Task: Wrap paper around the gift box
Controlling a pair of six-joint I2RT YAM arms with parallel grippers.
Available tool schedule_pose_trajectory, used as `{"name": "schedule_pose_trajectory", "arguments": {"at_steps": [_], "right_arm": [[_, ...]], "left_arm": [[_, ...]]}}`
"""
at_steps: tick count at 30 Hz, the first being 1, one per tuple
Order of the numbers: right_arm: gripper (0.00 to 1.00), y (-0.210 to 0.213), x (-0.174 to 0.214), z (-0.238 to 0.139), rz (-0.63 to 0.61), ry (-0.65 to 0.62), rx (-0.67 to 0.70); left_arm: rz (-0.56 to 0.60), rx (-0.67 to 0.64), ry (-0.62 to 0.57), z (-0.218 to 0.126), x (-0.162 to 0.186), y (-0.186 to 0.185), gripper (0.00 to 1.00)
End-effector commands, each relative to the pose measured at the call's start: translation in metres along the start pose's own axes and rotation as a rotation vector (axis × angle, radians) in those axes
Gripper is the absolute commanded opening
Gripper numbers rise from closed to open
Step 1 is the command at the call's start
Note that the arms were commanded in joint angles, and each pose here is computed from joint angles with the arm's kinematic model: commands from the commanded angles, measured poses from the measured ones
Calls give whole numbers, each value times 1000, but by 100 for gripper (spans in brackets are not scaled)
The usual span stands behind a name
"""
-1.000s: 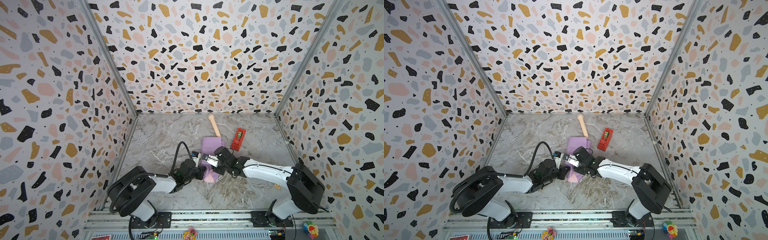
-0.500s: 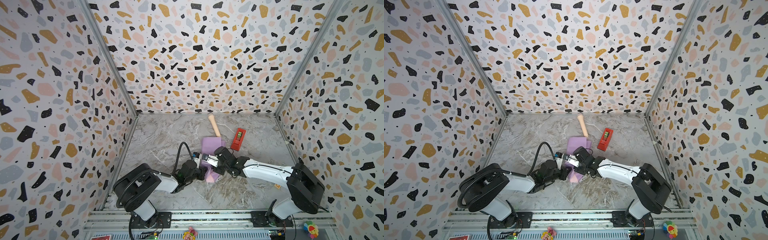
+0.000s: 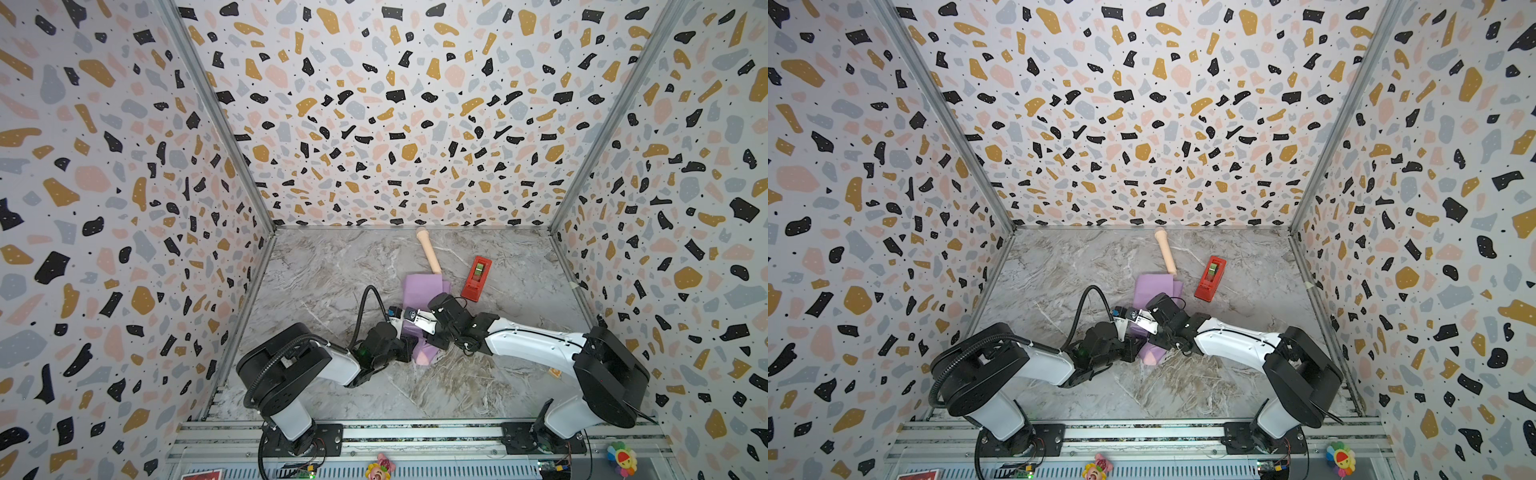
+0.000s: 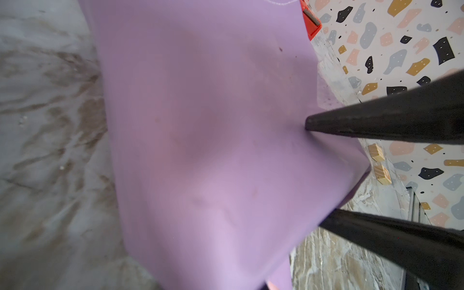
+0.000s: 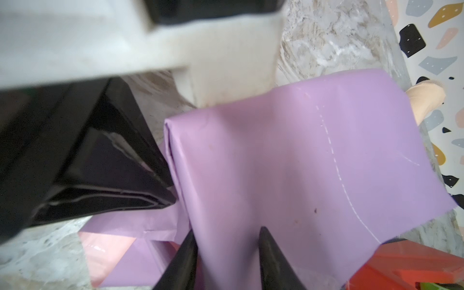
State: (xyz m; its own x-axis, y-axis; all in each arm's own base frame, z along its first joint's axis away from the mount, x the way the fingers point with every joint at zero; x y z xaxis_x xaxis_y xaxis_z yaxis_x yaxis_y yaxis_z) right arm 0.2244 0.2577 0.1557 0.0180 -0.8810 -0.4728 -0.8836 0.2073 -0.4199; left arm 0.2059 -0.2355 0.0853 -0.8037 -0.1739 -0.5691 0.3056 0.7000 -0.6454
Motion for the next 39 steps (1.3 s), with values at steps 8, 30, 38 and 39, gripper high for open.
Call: {"name": "schedule_pose_trajectory", "arguments": {"at_steps": [8,30,38,39], "right_arm": [[39,26,36,16,33,179,-148],[38,27,39,18,36,192,-156],[38,27,42,17,36,199,-156],[38,27,42,17,37,201,-154]], "left_arm": [[-6,10,-48,10,0,0,8],[5,-44,-38,18,13,14,12],[31,-43,-47,14,17,18,9],[34,-40,-40,15,19,19,9]]}}
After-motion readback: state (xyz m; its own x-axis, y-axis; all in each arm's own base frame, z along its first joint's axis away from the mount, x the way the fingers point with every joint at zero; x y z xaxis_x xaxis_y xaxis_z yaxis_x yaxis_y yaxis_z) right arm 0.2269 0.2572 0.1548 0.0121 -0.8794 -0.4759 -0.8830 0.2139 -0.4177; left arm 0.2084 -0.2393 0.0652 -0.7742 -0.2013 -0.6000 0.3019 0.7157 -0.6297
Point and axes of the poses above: each gripper's point midway between its finger pads, its own z axis out along the fingers, its own y axis along the line the jaws close on, x = y × z, the point moved 9 cm from there along -z, back along the fingers, and after that the axes turned 9 degrees about -z, right-handed, at the moved point
